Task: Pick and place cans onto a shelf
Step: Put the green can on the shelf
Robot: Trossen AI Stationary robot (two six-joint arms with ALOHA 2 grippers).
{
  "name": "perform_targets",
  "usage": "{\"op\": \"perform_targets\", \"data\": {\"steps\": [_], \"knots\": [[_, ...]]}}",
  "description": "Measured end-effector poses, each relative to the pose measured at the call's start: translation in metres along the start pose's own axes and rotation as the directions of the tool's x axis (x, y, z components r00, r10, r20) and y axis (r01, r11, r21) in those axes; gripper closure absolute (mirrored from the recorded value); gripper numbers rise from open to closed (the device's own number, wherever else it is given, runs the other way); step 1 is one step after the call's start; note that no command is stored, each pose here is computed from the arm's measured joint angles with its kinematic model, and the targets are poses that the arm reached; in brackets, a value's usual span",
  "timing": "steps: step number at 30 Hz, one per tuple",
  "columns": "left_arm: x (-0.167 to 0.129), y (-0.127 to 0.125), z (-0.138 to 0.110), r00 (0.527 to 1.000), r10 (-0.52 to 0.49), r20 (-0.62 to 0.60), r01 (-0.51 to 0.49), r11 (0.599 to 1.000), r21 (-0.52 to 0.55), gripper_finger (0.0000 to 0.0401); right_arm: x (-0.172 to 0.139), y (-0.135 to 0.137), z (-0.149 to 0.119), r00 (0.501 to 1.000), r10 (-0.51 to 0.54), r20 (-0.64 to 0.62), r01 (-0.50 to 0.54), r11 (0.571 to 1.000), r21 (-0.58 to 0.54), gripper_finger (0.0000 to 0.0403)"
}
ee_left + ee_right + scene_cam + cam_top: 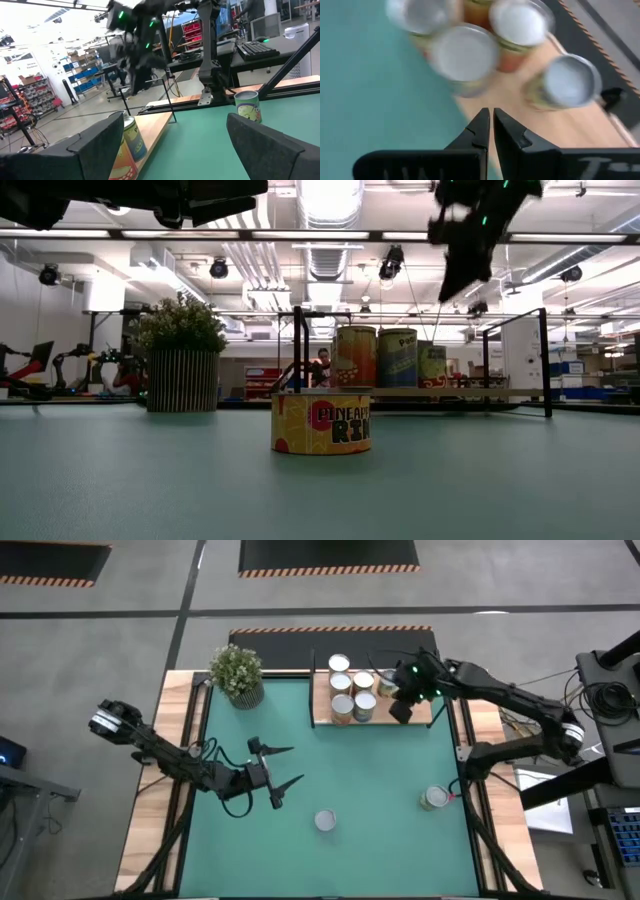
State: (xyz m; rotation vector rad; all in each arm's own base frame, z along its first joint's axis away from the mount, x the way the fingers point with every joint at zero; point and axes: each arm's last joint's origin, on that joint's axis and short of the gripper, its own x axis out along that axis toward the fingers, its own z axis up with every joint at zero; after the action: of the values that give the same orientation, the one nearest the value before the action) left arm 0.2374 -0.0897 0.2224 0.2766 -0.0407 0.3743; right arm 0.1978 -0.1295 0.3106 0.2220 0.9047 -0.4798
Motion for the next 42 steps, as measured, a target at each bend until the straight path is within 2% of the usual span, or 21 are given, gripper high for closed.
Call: {"op": "perform_targets", "data": {"steps": [4, 9, 17, 19, 21, 24, 27, 30, 36, 39, 42], "knots": [[0.0, 0.0, 0.0, 1.0, 0.0, 0.0, 0.0, 1.0, 0.0, 0.0067, -0.029, 0.036, -0.002, 0.992, 0.121, 0.034, -0.122, 0.992, 0.025, 0.039], [0.0, 0.0, 0.0, 1.0, 0.0, 0.0, 0.0, 1.0, 0.001, 0.0067, -0.052, 0.078, -0.017, 0.955, 0.297, -0.014, -0.294, 0.951, 0.097, 0.039], [0.0, 0.0, 0.0, 1.0, 0.0, 0.0, 0.0, 1.0, 0.024, 0.0067, -0.063, 0.132, -0.058, 0.886, 0.42, -0.197, -0.355, 0.887, 0.295, 0.039], [0.0, 0.0, 0.0, 1.0, 0.001, 0.001, -0.001, 1.0, 0.031, 0.0067, -0.062, 0.142, -0.07, 0.867, 0.427, -0.255, -0.328, 0.876, 0.354, 0.039], [0.0, 0.0, 0.0, 1.0, 0.001, 0.001, -0.001, 0.999, 0.04, 0.0067, -0.061, 0.149, -0.083, 0.849, 0.401, -0.344, -0.252, 0.879, 0.405, 0.039], [0.0, 0.0, 0.0, 1.0, 0.001, 0.002, -0.001, 0.999, 0.051, 0.0067, -0.062, 0.153, -0.104, 0.808, 0.301, -0.507, -0.063, 0.899, 0.434, 0.039], [0.0, 0.0, 0.001, 1.0, 0.002, 0.005, -0.002, 0.998, 0.061, 0.0067, -0.065, 0.154, -0.119, 0.745, 0.235, -0.624, 0.085, 0.895, 0.438, 0.039], [0.0, 0.0, 0.001, 1.0, 0.003, 0.006, -0.003, 0.998, 0.065, 0.0067, -0.063, 0.156, -0.128, 0.731, 0.221, -0.645, 0.116, 0.892, 0.436, 0.039], [0.0, 0.0, 0.001, 1.0, 0.002, 0.006, -0.003, 0.997, 0.073, 0.0067, -0.056, 0.155, -0.134, 0.741, 0.191, -0.643, 0.138, 0.895, 0.425, 0.0378], [0.0, 0.0, 0.001, 1.0, 0.002, 0.006, -0.003, 0.997, 0.073, 0.0067, -0.054, 0.156, -0.135, 0.736, 0.194, -0.649, 0.149, 0.888, 0.435, 0.0344], [0.0, 0.0, 0.001, 1.0, 0.002, 0.006, -0.003, 0.997, 0.073, 0.0067, -0.052, 0.155, -0.137, 0.733, 0.187, -0.653, 0.185, 0.87, 0.457, 0.029]]}}
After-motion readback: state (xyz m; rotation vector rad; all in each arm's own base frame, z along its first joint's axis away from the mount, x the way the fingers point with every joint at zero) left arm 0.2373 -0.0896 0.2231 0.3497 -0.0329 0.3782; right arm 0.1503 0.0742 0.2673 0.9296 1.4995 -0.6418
